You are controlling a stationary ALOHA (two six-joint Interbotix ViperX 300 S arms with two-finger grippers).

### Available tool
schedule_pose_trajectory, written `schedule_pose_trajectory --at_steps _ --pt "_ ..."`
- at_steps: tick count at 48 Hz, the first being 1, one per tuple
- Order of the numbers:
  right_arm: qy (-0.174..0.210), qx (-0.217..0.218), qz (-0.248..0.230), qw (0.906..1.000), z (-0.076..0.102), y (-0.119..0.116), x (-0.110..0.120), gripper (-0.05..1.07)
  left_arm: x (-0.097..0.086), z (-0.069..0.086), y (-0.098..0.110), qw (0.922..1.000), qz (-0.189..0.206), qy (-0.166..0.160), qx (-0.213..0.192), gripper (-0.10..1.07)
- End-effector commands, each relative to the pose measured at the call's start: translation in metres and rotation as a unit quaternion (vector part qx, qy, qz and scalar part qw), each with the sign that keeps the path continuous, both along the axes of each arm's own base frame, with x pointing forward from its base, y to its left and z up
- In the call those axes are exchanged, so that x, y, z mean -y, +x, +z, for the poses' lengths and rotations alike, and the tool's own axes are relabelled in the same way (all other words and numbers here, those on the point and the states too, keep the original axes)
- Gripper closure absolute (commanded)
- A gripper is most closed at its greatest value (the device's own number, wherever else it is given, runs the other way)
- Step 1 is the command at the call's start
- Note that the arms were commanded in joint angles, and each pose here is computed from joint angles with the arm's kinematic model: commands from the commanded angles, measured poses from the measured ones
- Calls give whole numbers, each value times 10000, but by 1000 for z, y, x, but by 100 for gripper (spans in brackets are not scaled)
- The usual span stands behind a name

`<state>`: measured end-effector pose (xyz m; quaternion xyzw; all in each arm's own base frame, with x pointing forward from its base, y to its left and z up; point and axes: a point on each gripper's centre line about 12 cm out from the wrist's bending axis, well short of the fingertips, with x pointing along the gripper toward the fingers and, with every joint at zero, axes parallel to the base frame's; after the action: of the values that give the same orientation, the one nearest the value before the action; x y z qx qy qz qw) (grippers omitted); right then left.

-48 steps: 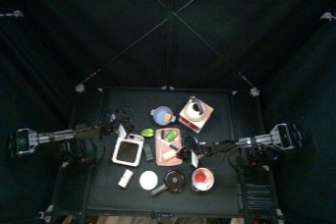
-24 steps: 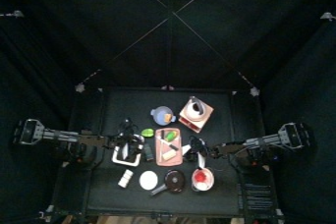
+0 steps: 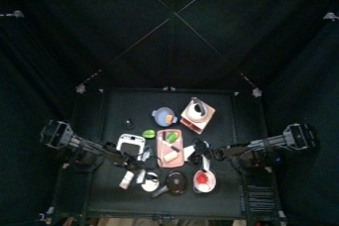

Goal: Grab pot lid

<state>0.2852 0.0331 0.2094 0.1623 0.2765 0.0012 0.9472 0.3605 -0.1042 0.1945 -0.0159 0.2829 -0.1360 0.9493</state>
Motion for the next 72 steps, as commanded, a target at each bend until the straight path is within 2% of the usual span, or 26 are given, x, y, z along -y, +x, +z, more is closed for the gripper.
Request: schedule_pose_trajectory --at_steps 1,14,27,54,72 --pt "42 194 45 9998 11 -2 -3 42 7 9 19 9997 -115 65 205 15" --pt "52 223 65 9997 11 -8 -3 42 18 -6 50 9997 -176 135 115 15" --pt "33 171 72 9998 8 -10 -3 42 24 -23 70 9997 -169 165 -10 15" --pt "33 179 72 9998 8 -10 -3 42 25 -44 91 9991 -33 338 -256 15" --pt "37 193 76 9998 9 -9 -3 42 32 -53 91 9987 -96 359 -334 15"
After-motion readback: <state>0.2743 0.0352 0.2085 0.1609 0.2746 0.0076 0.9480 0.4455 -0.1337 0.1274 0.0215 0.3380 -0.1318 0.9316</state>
